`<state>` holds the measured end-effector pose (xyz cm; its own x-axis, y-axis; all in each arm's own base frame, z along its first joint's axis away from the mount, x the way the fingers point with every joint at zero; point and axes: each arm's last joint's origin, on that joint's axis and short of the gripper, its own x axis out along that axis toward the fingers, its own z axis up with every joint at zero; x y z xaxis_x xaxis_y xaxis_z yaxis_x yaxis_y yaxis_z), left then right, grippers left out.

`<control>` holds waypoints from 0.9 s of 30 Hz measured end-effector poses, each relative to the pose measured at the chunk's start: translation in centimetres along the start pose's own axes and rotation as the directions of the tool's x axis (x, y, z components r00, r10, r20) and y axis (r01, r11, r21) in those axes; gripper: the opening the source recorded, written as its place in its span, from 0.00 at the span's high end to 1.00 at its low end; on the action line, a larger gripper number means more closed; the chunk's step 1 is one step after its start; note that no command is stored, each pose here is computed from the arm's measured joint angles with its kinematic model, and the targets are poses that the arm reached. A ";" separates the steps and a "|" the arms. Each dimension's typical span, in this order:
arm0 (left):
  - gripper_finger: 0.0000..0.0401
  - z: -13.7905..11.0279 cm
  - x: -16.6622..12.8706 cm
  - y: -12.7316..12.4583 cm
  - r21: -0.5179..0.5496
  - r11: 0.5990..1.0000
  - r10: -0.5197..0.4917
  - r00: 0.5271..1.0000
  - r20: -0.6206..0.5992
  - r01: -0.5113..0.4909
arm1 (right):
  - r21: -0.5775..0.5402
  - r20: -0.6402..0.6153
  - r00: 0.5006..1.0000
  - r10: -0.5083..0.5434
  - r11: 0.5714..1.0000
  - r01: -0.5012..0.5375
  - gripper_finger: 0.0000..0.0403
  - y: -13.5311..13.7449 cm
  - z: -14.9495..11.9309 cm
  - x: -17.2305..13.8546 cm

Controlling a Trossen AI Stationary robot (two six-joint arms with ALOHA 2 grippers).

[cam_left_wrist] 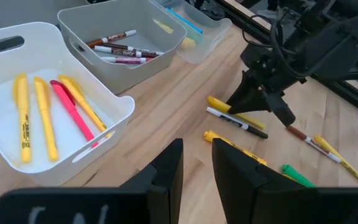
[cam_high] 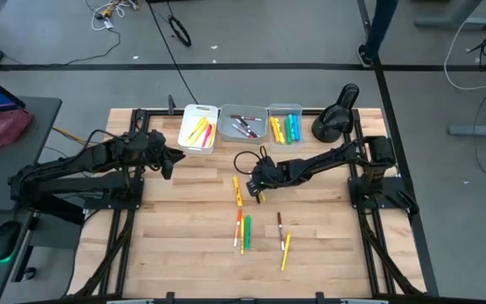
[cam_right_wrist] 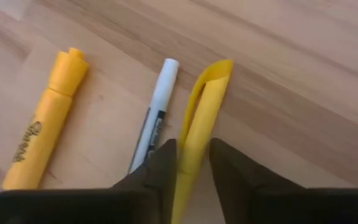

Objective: Pick & Place Markers
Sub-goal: Put the yellow pen into the white bin

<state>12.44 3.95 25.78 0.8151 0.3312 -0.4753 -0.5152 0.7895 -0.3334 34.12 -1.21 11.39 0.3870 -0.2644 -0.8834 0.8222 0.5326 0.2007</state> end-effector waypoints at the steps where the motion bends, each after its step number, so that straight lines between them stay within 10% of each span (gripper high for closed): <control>1: 0.78 0.0 0.0 0.0 0.000 1.000 0.000 1.000 0.000 0.000 | -0.008 -0.011 1.000 -0.003 1.000 0.003 0.79 0.0 -0.1 0.0; 9: 0.78 0.0 0.0 0.0 -0.001 1.000 0.000 1.000 0.000 0.000 | -0.055 -0.066 0.997 -0.030 0.998 0.026 0.96 -0.4 -0.5 -0.1; 27: 0.78 -0.1 0.0 -0.3 -0.029 0.995 -0.093 0.995 -0.042 0.092 | -0.012 0.008 0.999 0.039 0.999 -0.039 0.98 -1.4 1.3 -8.2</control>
<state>12.54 3.67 25.79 0.8479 0.2343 -0.4755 -0.4455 0.8011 -0.3997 30.37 -0.85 18.92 0.4223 -0.2499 -0.8713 0.8014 0.5521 0.2301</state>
